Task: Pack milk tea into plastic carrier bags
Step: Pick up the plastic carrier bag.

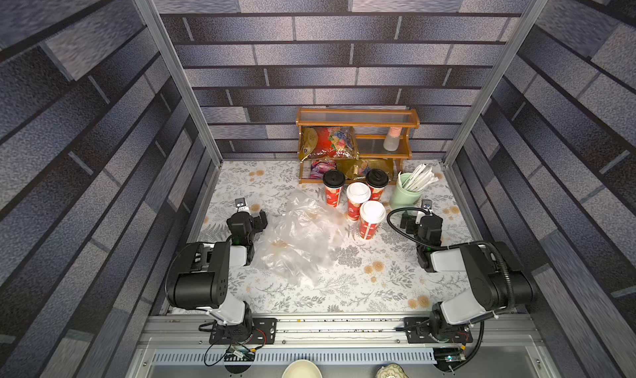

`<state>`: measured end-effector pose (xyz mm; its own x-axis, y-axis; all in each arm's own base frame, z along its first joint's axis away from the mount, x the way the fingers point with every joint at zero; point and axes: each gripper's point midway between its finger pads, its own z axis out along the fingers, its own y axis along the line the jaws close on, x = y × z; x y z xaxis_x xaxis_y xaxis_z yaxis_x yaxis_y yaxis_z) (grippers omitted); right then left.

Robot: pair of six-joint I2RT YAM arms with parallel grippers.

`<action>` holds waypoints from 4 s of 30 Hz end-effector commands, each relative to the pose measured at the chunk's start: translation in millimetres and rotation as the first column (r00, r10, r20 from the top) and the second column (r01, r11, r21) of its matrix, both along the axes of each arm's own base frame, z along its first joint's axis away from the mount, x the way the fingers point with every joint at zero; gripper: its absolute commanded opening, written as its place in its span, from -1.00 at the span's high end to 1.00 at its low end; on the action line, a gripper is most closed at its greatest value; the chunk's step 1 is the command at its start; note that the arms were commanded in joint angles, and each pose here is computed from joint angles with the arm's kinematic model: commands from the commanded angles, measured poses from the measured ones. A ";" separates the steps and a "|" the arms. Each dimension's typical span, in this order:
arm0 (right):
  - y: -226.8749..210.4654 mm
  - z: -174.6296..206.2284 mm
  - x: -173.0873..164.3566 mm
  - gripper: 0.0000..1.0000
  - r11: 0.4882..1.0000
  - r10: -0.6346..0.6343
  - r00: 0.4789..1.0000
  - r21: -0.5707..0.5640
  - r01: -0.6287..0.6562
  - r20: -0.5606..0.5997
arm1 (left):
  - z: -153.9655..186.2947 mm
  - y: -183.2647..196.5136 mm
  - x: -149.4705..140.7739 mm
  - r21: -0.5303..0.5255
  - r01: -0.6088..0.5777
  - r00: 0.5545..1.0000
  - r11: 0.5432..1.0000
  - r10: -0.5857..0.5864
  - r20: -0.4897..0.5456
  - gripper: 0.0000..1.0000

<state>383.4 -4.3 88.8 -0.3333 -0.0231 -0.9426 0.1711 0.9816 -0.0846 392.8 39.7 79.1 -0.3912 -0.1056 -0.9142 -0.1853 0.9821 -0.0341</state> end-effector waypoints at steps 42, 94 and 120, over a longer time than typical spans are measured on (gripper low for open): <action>-0.3 63.7 -28.6 -1.00 0.998 0.001 1.000 0.063 -0.001 -0.009 | 52.9 -21.8 12.8 0.142 -0.025 0.980 0.990 0.052 -0.191 -1.00; 252.8 96.9 -168.9 -0.50 0.580 0.718 0.613 0.770 -0.265 -0.330 | 42.2 -214.9 -134.3 -0.673 0.020 0.756 0.739 -0.451 -0.474 -0.89; 282.0 72.8 -166.2 -0.34 0.418 0.669 0.702 0.904 -0.084 -0.244 | 68.9 -215.3 -136.5 -0.817 0.011 0.786 0.576 -0.510 -0.349 1.00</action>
